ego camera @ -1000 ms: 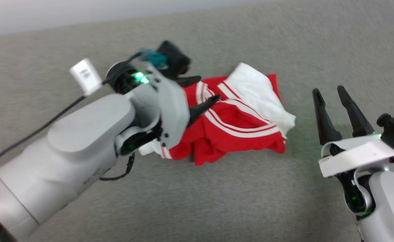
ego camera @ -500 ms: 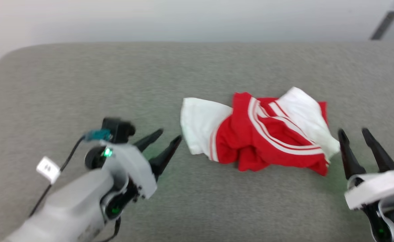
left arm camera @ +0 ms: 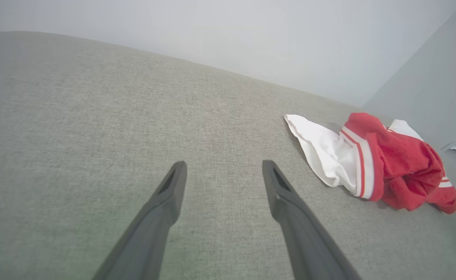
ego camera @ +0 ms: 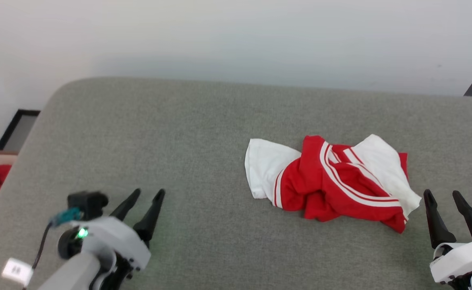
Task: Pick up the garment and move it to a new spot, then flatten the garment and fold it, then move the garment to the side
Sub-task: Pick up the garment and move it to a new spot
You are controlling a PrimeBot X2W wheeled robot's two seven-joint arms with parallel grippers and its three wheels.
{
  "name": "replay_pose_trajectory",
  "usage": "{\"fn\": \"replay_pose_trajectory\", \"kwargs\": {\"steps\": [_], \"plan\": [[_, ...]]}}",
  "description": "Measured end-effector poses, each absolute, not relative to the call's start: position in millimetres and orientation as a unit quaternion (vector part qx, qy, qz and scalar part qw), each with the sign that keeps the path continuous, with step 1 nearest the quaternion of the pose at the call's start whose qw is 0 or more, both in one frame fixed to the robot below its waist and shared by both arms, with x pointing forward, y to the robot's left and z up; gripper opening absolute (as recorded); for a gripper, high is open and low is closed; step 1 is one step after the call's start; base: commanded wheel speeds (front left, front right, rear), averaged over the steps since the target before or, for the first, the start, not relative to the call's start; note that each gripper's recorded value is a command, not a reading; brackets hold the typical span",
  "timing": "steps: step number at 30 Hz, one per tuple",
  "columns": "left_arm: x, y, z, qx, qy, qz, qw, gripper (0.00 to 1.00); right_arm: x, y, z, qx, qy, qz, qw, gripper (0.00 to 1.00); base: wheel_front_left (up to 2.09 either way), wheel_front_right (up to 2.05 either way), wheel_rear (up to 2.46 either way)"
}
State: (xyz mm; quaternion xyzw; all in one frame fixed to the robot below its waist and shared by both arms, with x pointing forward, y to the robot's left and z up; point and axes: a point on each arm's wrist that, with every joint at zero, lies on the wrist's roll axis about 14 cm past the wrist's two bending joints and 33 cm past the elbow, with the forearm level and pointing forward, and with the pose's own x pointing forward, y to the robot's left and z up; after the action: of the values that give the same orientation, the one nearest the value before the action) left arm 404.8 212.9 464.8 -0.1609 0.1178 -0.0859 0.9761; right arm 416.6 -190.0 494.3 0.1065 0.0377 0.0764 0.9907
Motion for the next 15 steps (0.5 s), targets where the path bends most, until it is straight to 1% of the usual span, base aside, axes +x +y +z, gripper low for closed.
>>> {"fn": "replay_pose_trajectory", "kwargs": {"steps": [7, 15], "plan": [[385, 227, 480, -0.127, 0.063, -0.043, 0.989, 1.0, 407, -196, 512, 0.103, 0.015, 0.069, 0.992, 1.0, 0.0, 0.0, 0.0], [376, 224, 516, -0.078, -0.013, -0.041, 0.996, 1.0, 397, -206, 537, 0.104, -0.03, 0.056, 0.993, 1.0, 0.0, 0.0, 0.0]]}}
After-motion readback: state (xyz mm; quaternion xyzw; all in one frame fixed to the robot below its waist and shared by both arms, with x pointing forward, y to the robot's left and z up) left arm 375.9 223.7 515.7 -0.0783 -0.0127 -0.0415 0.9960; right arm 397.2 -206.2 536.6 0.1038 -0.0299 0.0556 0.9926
